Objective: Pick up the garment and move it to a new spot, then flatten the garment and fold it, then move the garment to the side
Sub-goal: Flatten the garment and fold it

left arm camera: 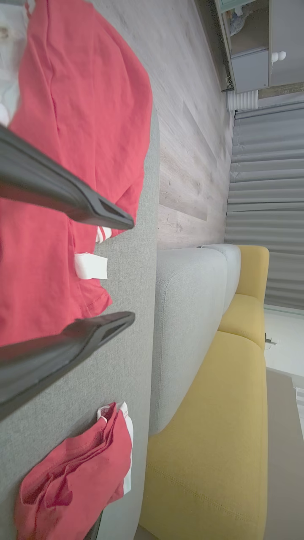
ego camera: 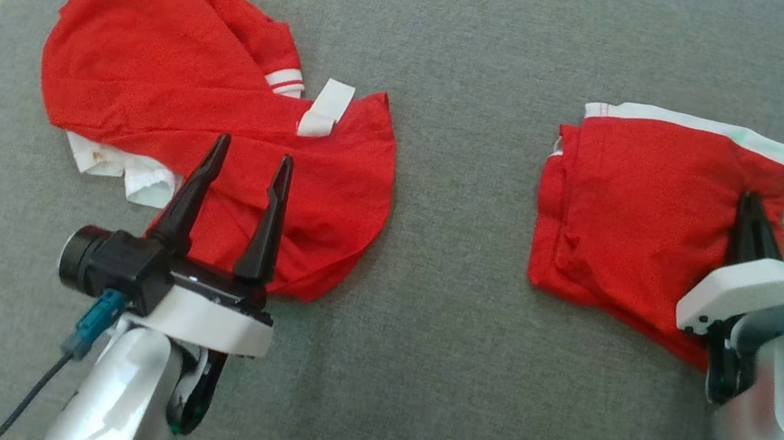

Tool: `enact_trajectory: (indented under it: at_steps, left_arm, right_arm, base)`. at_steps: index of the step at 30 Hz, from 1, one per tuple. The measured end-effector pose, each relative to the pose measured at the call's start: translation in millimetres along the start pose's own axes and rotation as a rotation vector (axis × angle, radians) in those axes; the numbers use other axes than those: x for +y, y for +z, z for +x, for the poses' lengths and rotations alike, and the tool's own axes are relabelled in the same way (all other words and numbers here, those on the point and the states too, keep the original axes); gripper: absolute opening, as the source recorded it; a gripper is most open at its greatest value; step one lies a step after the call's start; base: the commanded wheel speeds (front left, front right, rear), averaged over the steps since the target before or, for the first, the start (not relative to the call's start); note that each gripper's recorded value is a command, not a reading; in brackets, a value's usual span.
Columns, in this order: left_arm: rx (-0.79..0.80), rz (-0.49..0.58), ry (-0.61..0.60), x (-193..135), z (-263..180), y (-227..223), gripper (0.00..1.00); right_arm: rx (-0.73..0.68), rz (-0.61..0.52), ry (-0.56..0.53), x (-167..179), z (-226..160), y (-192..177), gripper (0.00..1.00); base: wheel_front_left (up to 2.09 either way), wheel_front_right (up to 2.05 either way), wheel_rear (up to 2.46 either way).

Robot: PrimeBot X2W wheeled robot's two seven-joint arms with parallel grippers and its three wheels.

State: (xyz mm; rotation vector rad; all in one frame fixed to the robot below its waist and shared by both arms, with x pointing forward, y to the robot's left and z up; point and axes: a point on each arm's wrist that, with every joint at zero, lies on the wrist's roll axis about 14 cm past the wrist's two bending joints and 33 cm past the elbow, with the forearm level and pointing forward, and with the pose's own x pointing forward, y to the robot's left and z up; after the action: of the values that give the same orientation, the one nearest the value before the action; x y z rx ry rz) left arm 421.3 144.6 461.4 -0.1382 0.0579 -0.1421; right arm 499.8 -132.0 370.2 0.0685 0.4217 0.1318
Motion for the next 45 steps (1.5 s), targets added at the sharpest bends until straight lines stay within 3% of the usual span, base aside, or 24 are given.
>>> enact_trajectory:
  at_steps: [8, 17, 26, 33, 39, 43, 44, 45]
  left_arm:
    - [-0.024, 0.002, -0.009, -3, 0, 9, 1.0]
    - [-0.042, -0.003, -0.018, -8, 0, 16, 1.0]
    - [-0.033, 0.003, 0.016, 3, -6, 14, 1.0]
    - [-0.059, 0.012, 0.012, 1, -8, 23, 1.0]
    - [-0.087, 0.013, -0.012, -7, -8, 33, 1.0]
    - [-0.081, 0.003, -0.035, -17, -12, 30, 1.0]
    - [-0.081, 0.001, -0.042, -20, -13, 30, 1.0]
    - [-0.083, -0.001, -0.049, -23, -14, 30, 1.0]
  right_arm:
    - [-0.077, -0.054, 0.04, 11, 1, 18, 0.0]
    - [-0.206, -0.029, 0.174, 58, 3, 63, 0.0]
    - [0.007, -0.038, 0.24, 82, 5, 2, 0.0]
    - [-0.03, -0.026, 0.219, 75, -1, 15, 0.0]
    - [-0.227, 0.033, 0.166, 54, -21, 69, 0.0]
    - [-0.289, 0.061, 0.118, 33, -49, 70, 0.0]
    - [-0.295, 0.063, 0.107, 28, -57, 67, 0.2]
    - [-0.3, 0.058, 0.094, 23, -65, 64, 0.65]
  base:
    - [0.0, 0.0, 0.0]
    - [0.0, 0.0, 0.0]
    - [0.0, 0.0, 0.0]
    - [0.0, 0.0, 0.0]
    - [0.0, 0.0, 0.0]
    - [0.0, 0.0, 0.0]
    - [0.0, 0.0, 0.0]
    - [0.0, 0.0, 0.0]
